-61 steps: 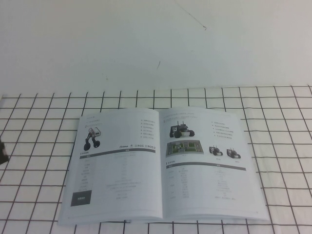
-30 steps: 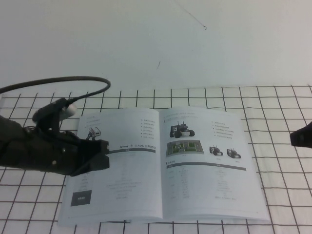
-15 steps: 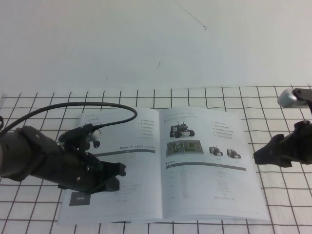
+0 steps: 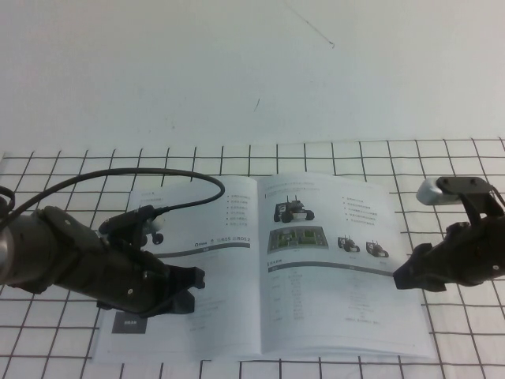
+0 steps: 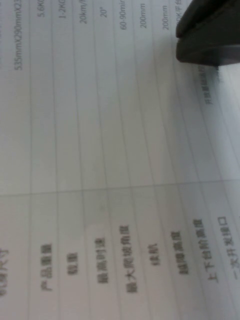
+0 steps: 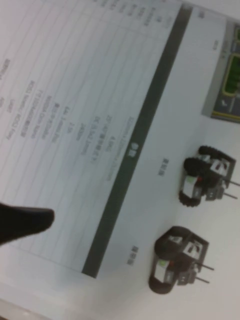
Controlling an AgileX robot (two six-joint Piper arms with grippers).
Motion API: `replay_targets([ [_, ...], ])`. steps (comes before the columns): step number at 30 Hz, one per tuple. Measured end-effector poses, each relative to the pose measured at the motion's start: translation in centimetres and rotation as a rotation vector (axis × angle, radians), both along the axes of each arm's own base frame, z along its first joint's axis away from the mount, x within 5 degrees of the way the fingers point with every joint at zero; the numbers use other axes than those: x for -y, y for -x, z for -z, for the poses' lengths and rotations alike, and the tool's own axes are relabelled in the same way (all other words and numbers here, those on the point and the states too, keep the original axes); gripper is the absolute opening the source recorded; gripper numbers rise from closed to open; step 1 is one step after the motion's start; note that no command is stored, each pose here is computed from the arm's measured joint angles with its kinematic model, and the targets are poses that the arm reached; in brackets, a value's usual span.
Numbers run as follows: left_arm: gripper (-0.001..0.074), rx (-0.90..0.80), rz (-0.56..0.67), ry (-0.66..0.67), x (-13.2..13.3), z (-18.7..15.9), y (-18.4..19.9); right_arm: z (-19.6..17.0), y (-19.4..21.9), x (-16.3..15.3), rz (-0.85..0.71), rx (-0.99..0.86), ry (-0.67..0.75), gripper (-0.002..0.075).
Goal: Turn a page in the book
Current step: Open the closed book
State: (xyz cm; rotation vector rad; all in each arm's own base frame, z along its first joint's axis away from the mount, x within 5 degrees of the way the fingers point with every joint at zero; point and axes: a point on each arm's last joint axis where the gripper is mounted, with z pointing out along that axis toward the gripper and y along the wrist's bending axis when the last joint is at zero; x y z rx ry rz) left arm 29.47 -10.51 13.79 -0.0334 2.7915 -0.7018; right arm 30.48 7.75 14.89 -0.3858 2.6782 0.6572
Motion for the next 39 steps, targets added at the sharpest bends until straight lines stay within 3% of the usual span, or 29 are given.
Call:
replay_targets([
  [20,-0.0003,0.0,0.0,-0.001,0.0,0.0,0.0,2.2,-0.7,-0.7,0.022,-0.033,-0.087,0.0412],
  [39,-0.0003,-0.003,-0.003,-0.002,0.0,0.1,0.0,-1.0,-1.0,-3.5,-0.125,0.157,-0.531,0.0412],
])
